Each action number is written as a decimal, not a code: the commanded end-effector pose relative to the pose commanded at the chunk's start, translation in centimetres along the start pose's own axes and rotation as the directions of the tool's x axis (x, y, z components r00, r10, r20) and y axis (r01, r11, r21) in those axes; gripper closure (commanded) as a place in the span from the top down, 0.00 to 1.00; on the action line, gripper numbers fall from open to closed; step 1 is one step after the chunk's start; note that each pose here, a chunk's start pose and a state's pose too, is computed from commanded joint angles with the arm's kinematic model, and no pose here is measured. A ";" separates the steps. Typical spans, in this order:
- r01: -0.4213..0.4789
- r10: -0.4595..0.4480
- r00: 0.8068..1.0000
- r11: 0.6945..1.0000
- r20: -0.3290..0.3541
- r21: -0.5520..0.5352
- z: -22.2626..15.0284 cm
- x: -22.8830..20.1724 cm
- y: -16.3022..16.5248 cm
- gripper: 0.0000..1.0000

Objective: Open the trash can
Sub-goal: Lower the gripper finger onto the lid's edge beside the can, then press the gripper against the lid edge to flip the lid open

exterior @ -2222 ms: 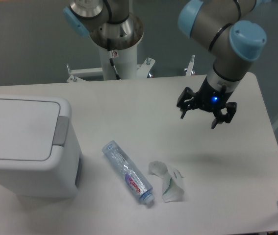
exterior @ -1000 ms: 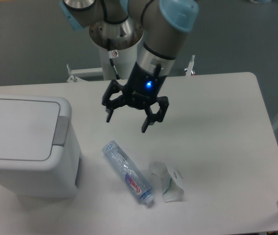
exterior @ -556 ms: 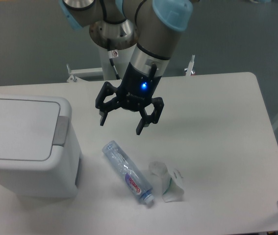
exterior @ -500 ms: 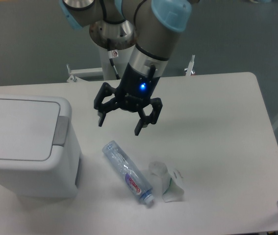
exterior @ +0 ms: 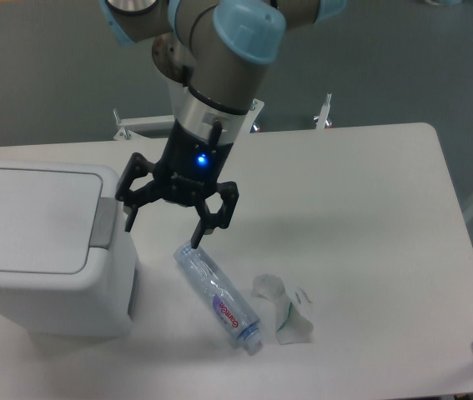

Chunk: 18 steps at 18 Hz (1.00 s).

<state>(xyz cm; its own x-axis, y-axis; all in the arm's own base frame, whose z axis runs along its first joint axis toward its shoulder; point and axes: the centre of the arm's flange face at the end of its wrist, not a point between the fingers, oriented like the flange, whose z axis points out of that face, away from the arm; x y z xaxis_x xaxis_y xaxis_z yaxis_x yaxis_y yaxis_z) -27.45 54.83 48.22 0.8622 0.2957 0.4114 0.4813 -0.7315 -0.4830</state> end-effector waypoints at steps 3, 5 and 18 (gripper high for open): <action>0.002 -0.002 1.000 1.000 0.000 -0.017 0.7 0.1 0.6 1.00; 0.002 -0.002 1.000 1.000 -0.001 -0.019 0.9 0.1 0.6 1.00; 0.007 -0.007 1.000 0.999 0.008 -0.037 0.7 0.7 2.7 1.00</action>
<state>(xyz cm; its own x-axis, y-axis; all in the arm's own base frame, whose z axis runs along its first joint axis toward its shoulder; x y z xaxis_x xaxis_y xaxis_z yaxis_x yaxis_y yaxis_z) -25.44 53.52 46.73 0.8602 0.3056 0.4082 0.4812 -0.7516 -0.4512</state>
